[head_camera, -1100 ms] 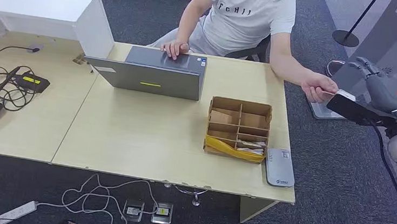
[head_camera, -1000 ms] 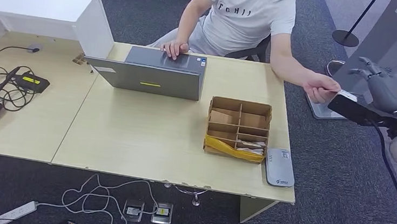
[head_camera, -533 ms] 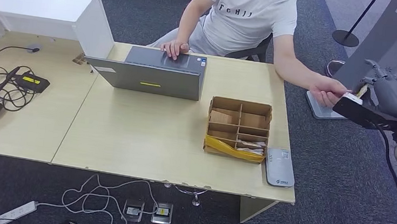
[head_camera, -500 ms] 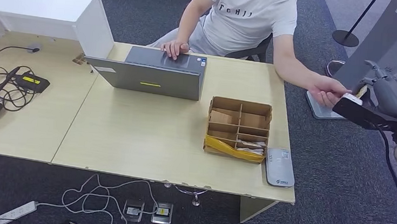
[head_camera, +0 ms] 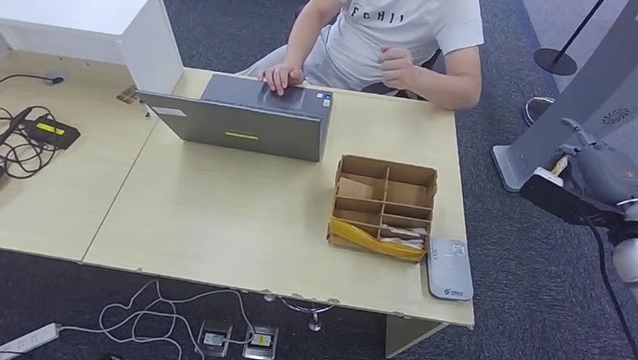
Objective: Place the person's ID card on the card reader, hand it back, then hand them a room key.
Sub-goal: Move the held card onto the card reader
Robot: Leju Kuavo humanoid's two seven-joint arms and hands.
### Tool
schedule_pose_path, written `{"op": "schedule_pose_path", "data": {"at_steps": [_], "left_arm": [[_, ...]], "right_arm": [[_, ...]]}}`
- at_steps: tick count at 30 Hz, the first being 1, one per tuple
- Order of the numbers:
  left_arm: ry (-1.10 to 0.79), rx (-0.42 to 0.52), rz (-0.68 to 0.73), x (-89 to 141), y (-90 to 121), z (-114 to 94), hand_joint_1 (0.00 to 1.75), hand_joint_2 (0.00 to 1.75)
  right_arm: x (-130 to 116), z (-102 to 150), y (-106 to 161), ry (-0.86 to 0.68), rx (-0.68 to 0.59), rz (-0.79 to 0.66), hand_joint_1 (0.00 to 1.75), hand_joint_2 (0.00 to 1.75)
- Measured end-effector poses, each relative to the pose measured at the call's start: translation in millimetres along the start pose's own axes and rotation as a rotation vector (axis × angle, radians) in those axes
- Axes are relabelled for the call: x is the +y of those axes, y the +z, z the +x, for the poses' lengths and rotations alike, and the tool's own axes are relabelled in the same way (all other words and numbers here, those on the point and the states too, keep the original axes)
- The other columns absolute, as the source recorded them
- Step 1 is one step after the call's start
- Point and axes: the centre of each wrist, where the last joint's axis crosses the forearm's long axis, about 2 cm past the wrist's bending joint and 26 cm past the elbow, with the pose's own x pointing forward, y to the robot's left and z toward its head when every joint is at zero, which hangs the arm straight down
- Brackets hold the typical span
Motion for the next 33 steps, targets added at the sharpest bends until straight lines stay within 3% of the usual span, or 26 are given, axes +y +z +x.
{"op": "schedule_pose_path", "data": {"at_steps": [18, 33], "left_arm": [[-0.017, 0.018, 0.016, -0.4, 0.1, 0.0, 0.00, 0.00], [-0.014, 0.034, 0.023, -1.8, 0.2, 0.0, 0.00, 0.00]], "right_arm": [[95.6, 35.4, 37.8, -0.130, -0.047, 0.117, 1.75, 1.75], [126.9, 64.8, 45.2, -0.205, -0.084, 0.143, 1.75, 1.75]]}}
